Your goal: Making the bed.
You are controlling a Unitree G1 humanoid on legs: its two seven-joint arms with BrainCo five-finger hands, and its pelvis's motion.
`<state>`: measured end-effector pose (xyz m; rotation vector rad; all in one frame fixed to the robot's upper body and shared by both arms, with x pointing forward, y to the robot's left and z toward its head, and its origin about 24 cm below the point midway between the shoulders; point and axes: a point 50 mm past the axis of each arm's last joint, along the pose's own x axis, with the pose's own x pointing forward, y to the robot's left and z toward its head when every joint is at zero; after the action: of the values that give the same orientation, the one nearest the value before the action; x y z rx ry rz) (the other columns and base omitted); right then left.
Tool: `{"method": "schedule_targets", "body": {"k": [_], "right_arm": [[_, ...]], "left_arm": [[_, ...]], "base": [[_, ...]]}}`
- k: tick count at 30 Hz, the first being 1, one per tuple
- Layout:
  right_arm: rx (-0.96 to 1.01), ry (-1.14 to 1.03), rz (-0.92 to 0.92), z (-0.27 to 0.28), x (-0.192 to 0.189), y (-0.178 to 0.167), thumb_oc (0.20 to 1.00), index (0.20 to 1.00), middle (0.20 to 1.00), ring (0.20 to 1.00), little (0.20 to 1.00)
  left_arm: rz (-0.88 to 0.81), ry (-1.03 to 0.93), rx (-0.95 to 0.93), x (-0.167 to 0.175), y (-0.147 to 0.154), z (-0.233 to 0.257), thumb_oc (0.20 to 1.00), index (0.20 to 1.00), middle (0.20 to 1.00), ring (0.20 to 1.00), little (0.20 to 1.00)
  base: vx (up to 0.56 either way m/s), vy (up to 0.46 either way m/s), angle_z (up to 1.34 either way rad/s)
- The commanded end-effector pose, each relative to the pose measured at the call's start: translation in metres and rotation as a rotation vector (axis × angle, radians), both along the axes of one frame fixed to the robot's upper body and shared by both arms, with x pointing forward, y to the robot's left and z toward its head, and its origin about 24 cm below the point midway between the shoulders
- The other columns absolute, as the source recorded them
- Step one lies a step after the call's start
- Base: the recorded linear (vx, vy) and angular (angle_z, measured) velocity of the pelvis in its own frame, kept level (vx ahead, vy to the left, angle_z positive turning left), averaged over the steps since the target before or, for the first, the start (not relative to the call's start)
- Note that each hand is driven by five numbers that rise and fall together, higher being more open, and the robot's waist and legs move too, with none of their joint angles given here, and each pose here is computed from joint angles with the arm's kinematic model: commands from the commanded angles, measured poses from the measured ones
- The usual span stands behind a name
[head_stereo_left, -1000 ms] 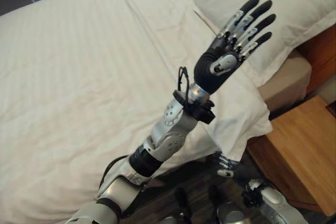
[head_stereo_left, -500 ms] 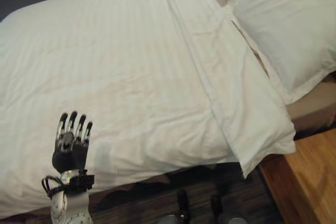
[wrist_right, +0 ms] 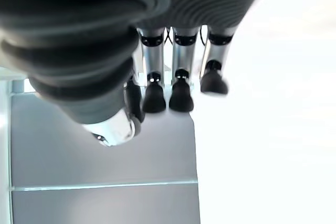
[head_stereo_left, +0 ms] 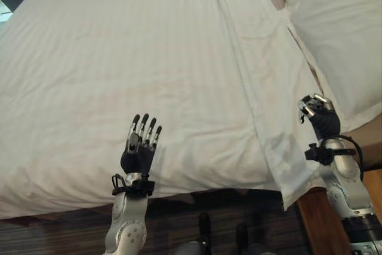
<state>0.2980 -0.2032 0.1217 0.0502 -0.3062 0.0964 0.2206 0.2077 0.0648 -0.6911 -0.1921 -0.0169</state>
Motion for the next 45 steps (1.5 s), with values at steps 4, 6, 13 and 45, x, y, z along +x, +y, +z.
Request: {"method": "schedule_targets", "body": {"k": [4, 6, 13, 45], "right_arm": [[-0.012, -0.08, -0.03, 0.035, 0.024, -0.007, 0.2, 0.2, 0.2, 0.2, 0.2], [-0.007, -0.073, -0.046, 0.034, 0.027, -0.01, 0.2, 0.2, 0.2, 0.2, 0.2], [0.064, 0.031, -0.125, 0.009, 0.03, -0.025, 0.2, 0.2, 0.2, 0.2, 0.2], [0.292, 0.546, -0.544, -0.143, -0.062, -0.111, 0.2, 0.2, 0.2, 0.2, 0.2]], "left_arm": [[0.03, -0.102, 0.014, 0.003, 0.017, 0.02, 1.0, 1.0, 1.0, 1.0, 1.0], [0.032, -0.087, 0.003, 0.002, 0.017, 0.017, 1.0, 1.0, 1.0, 1.0, 1.0], [-0.004, -0.092, 0.015, 0.006, 0.009, 0.018, 1.0, 1.0, 1.0, 1.0, 1.0], [0.024, -0.131, -0.008, 0.005, 0.011, 0.019, 1.0, 1.0, 1.0, 1.0, 1.0]], "base": [[0.0, -0.009, 0.1], [0.01, -0.011, 0.13], [0.0, -0.006, 0.03], [0.01, -0.007, -0.02]]}}
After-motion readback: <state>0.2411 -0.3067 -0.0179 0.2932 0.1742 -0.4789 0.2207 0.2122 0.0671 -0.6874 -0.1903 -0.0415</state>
